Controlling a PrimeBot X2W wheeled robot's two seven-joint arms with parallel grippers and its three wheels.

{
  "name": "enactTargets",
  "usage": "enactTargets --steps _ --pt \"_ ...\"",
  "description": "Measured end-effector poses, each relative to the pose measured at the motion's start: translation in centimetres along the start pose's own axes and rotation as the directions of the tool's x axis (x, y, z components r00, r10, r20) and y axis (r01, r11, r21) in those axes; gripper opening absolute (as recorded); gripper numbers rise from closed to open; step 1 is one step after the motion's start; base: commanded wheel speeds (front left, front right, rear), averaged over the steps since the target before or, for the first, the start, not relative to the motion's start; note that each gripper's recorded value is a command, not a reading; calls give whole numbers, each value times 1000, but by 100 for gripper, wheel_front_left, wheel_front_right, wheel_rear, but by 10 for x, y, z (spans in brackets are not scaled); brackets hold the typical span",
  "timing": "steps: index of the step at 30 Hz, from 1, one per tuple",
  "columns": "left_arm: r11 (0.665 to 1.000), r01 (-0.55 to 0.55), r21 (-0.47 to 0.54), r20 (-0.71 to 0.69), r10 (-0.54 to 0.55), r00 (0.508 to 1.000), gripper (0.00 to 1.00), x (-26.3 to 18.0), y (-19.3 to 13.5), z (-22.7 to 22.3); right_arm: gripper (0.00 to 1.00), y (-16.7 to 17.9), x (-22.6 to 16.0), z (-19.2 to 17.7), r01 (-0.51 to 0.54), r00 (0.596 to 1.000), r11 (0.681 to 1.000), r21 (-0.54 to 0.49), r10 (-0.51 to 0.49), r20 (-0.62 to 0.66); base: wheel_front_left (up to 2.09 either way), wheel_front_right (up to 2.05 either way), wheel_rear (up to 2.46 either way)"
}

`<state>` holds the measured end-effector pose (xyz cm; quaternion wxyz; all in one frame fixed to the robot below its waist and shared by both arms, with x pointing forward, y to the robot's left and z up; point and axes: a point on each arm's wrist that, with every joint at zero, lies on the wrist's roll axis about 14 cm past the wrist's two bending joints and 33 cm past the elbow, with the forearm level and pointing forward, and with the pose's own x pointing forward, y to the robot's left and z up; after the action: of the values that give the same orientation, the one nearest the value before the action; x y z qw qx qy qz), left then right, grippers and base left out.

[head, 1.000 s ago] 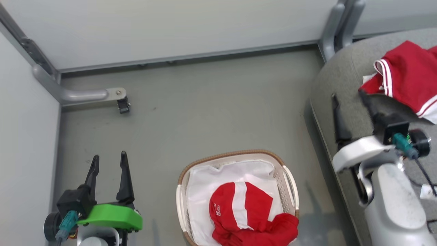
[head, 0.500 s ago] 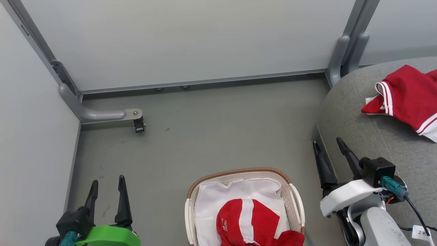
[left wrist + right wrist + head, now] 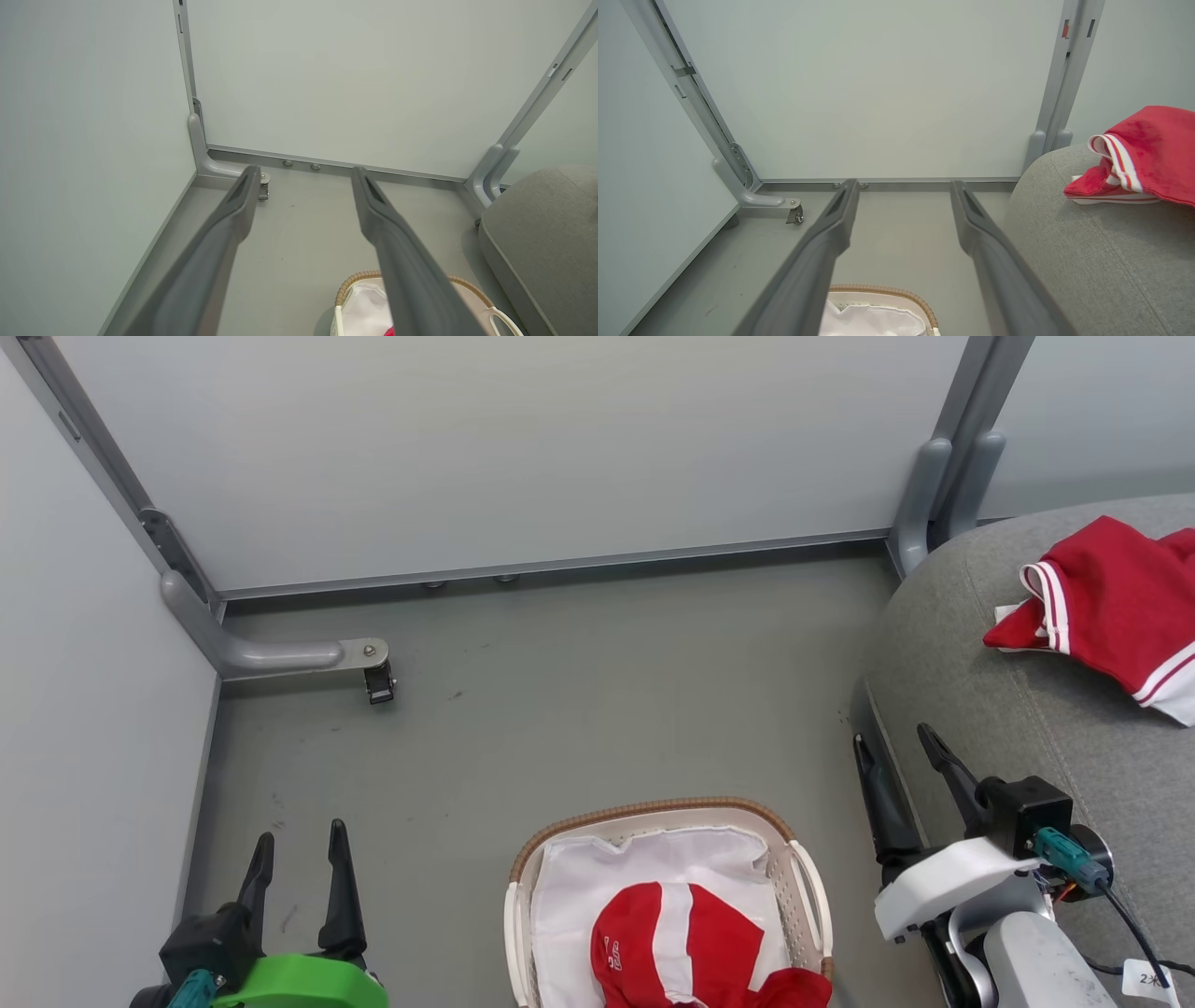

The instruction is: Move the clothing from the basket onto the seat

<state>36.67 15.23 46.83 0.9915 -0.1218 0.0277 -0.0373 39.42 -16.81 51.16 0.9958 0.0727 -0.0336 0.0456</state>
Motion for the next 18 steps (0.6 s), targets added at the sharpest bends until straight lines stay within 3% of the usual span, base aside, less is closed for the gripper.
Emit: enactTargets --steps 18 --pt "1000 2 -1 -22 -2 1000 100 3 0 -7 100 -4 3 -5 9 1000 1000 -11 -9 -14 0 0 0"
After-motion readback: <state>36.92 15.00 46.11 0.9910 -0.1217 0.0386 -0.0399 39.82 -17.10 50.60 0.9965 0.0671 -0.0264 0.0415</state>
